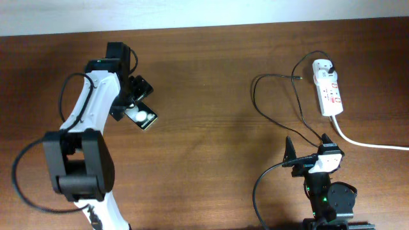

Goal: Plug charger to phone and switch on socket
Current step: 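Grasp the black phone with the left gripper and lift it up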

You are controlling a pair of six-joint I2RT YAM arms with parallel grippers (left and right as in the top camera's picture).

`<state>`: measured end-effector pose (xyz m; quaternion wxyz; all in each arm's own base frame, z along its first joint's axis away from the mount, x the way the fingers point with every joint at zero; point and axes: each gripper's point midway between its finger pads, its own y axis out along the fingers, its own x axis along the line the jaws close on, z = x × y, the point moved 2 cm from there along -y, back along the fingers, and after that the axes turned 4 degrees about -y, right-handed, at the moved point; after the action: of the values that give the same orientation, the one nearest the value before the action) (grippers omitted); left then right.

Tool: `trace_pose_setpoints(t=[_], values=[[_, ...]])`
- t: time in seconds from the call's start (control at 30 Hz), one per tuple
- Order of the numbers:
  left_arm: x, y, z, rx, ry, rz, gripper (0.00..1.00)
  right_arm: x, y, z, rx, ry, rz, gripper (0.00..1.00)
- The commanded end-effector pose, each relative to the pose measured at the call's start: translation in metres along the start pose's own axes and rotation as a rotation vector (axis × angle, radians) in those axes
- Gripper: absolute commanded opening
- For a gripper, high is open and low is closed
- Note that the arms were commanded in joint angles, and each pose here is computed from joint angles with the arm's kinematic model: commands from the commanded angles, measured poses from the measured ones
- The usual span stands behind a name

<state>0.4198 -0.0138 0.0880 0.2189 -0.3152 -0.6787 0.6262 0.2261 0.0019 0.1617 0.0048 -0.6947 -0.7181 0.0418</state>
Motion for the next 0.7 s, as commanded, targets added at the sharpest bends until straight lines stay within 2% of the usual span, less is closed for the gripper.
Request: trace_pose_setpoints(t=[0.0, 0.23, 0.33, 0.5, 0.67], values=[[0.014, 0.03, -0.014, 0.039, -0.079, -0.04, 0.99, 0.001, 0.0, 0.002, 0.002, -0.007, -0.004, 0.99], [0.005, 0.072, -0.013, 0.108, -0.059, 0.01, 0.99, 0.001, 0.0, 0.002, 0.002, -0.007, -0.004, 0.99], [0.002, 0.075, -0.019, 0.081, -0.058, 0.022, 0.99, 0.001, 0.0, 0.002, 0.002, -0.007, -0.004, 0.99], [0.012, 0.103, -0.009, 0.134, -0.06, -0.037, 0.99, 0.001, 0.0, 0.002, 0.002, -0.007, -0.004, 0.99], [0.02, 0.104, -0.001, 0.147, -0.048, -0.09, 0.99, 0.001, 0.0, 0.002, 0.002, -0.007, -0.004, 0.99]])
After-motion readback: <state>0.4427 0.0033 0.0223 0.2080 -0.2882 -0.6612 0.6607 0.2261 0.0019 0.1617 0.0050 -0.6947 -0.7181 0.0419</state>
